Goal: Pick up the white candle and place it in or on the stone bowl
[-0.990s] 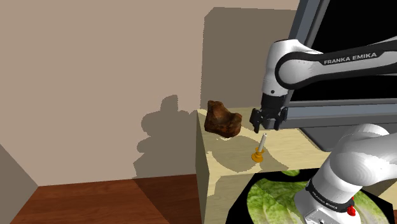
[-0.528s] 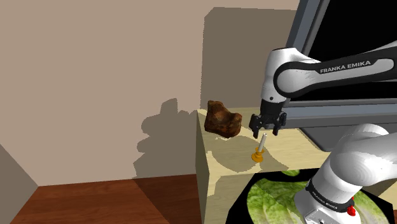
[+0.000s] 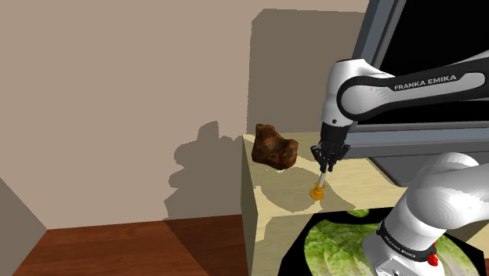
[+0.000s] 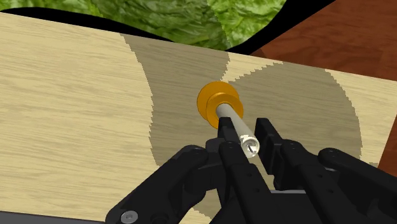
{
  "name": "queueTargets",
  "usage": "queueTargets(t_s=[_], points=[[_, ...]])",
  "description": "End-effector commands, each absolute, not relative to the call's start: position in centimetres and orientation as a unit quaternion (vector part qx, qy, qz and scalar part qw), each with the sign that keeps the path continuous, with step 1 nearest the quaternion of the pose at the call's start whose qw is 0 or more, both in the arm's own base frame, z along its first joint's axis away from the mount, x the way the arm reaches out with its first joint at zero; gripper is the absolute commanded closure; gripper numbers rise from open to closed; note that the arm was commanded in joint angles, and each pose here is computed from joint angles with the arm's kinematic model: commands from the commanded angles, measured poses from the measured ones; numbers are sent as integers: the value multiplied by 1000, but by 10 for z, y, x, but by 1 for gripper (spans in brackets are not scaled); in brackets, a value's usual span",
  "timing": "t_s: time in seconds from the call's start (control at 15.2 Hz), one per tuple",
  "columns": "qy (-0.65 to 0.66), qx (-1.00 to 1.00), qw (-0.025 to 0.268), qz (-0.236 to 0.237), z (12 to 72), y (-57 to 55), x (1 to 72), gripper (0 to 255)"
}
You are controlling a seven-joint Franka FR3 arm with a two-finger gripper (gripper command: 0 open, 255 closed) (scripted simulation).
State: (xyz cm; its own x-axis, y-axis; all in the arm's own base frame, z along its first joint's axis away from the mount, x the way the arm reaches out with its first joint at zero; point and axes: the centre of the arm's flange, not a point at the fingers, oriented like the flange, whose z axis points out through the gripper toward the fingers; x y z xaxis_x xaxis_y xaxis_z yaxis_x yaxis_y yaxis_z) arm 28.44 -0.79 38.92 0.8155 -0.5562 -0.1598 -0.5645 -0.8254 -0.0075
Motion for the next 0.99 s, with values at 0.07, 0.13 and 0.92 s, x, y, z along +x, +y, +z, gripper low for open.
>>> queueTargets(t_s=[0.07, 0.13, 0.92], points=[[294, -952, 27, 76, 389, -8, 284, 255], [294, -952, 27, 76, 389, -8, 284, 255], [294, -952, 27, 76, 437, -8, 284, 255]])
